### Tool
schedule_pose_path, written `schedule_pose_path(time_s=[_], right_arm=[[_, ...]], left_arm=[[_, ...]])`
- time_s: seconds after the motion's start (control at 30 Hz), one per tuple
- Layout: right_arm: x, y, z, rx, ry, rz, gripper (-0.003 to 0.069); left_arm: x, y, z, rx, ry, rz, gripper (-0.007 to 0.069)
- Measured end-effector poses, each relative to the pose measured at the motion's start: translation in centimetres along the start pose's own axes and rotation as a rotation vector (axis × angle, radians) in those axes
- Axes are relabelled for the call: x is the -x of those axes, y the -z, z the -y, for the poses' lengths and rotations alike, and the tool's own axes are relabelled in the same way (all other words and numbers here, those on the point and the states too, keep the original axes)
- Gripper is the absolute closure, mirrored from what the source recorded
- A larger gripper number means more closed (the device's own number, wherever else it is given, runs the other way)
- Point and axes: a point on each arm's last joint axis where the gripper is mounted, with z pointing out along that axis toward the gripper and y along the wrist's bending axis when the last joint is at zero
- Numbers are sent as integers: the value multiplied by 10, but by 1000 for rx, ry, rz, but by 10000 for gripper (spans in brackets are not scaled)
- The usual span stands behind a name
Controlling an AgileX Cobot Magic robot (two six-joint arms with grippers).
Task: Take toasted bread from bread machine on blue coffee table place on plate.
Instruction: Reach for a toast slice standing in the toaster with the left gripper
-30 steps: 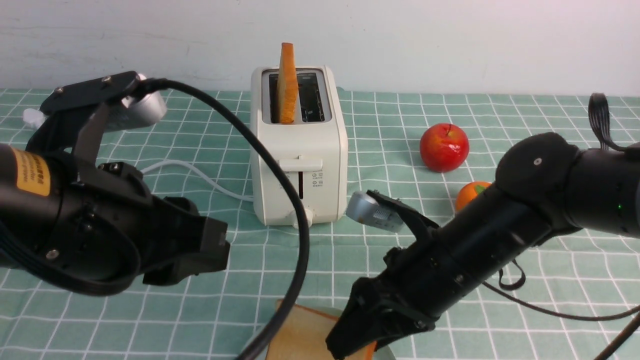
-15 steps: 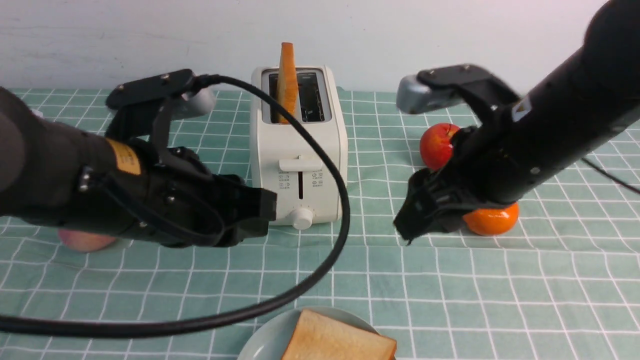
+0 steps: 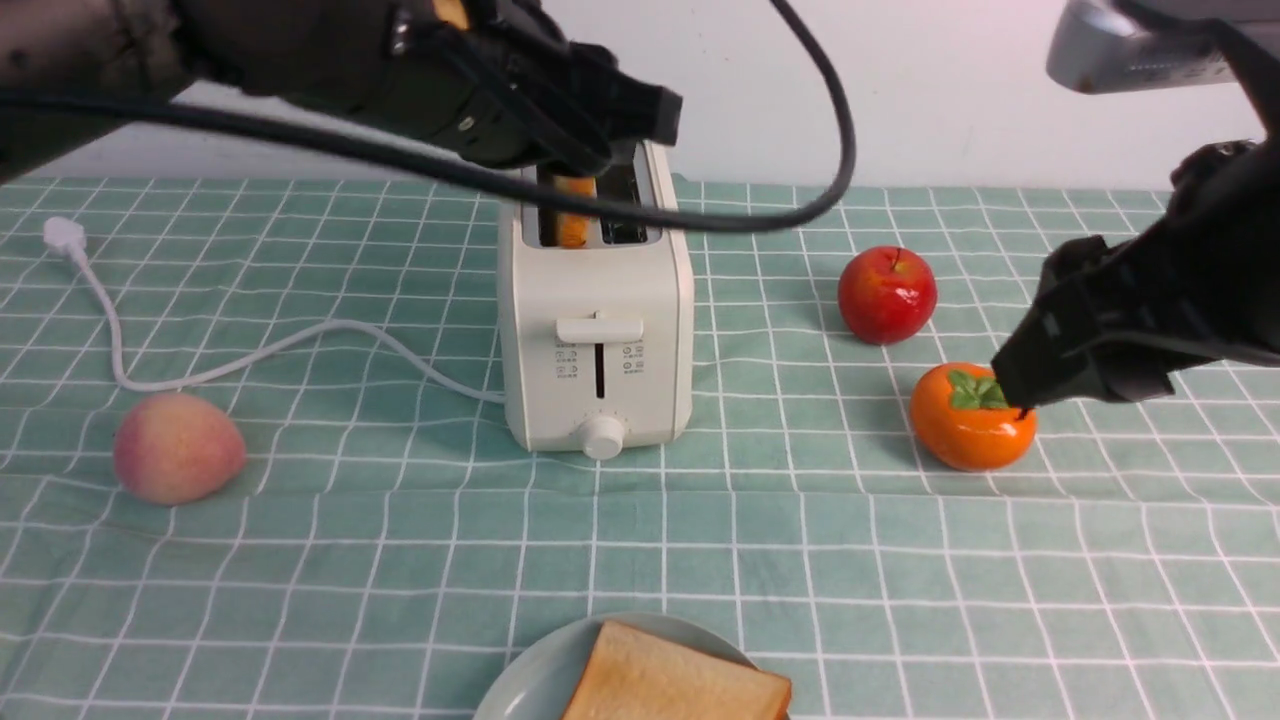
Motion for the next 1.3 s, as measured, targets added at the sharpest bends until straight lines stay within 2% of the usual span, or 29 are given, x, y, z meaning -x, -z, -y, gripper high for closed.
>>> schedule_pose_path(time_s=[0.1,0.17,0.2,0.23,0.3,0.47,0.7,0.9,1.0,1.13,1.17,1.23,1.3], right_arm=[[-4,9,0,-5,-1,9,106],[-5,11,1,-9,1,7,107],[-6,12,1,-10,1,8,107],[-7,12,1,-15,1,0,107],[-8,13,1,-17,2,-9,107],[-9,13,2,-22,2,-27,109],[-10,13,2,-23,3,-32,111],[-10,13,2,-23,3,-32,110],[-10,13,2,-23,3,-32,110],[-10,13,2,-22,2,-32,110],[-10,13,2,-22,2,-32,110],[-10,13,2,-22,2,-32,110],[-10,13,2,-23,3,-32,110]], left_arm=[[15,-32,-6,98,104,-8,361],[24,-43,-12,169,159,19,351],[24,-43,-12,169,159,19,349],[28,-53,-17,237,200,34,334],[29,-64,-22,284,234,45,319],[22,-91,-30,300,302,57,279],[6,-125,-37,304,267,45,211],[-9,-150,-43,321,222,25,205],[-10,-151,-44,327,214,21,226],[-5,-141,-45,358,195,23,367],[-5,-140,-46,362,194,22,367],[6,-122,-44,381,196,35,496],[21,-96,-42,389,198,65,564]])
